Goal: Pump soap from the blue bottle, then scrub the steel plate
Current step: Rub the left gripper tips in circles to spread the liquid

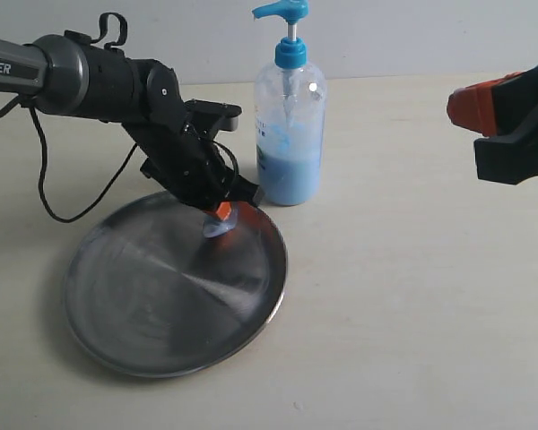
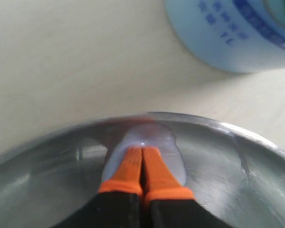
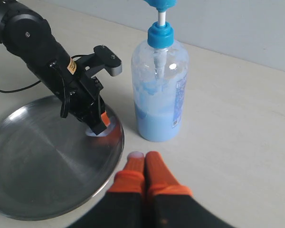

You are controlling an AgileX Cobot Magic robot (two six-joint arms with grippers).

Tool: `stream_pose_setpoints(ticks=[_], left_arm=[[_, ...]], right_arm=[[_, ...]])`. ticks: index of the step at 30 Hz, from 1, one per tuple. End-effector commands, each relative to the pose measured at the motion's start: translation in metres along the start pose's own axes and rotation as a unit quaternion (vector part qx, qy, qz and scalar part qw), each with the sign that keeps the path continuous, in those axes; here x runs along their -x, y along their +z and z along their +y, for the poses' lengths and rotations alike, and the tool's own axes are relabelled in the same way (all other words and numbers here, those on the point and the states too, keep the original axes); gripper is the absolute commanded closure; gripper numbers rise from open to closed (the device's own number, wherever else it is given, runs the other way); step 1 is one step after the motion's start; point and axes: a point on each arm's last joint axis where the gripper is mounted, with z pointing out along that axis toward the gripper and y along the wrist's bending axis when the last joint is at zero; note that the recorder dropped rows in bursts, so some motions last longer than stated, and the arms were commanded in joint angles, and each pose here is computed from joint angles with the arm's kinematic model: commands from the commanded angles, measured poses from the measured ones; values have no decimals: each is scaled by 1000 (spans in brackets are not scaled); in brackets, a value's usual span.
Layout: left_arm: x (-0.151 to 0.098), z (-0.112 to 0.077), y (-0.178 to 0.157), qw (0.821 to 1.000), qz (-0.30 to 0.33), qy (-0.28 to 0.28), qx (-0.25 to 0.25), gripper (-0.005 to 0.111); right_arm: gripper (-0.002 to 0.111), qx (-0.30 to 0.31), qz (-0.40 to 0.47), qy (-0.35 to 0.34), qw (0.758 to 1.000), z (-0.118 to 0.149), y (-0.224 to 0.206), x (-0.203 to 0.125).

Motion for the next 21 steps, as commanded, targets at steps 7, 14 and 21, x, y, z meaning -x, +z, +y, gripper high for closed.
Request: stream_pose_setpoints(ticks=[7, 14, 21], left_arm=[[-12, 3, 3, 998, 66, 21, 14, 107], [-16, 1, 2, 996, 84, 16, 7, 107], [-16, -11, 3, 997, 81, 0, -18, 107]], right_arm=[[108, 1, -3, 3, 1000, 1, -1, -1], [108, 1, -3, 3, 1000, 1, -1, -1], [108, 1, -3, 3, 1000, 1, -1, -1]])
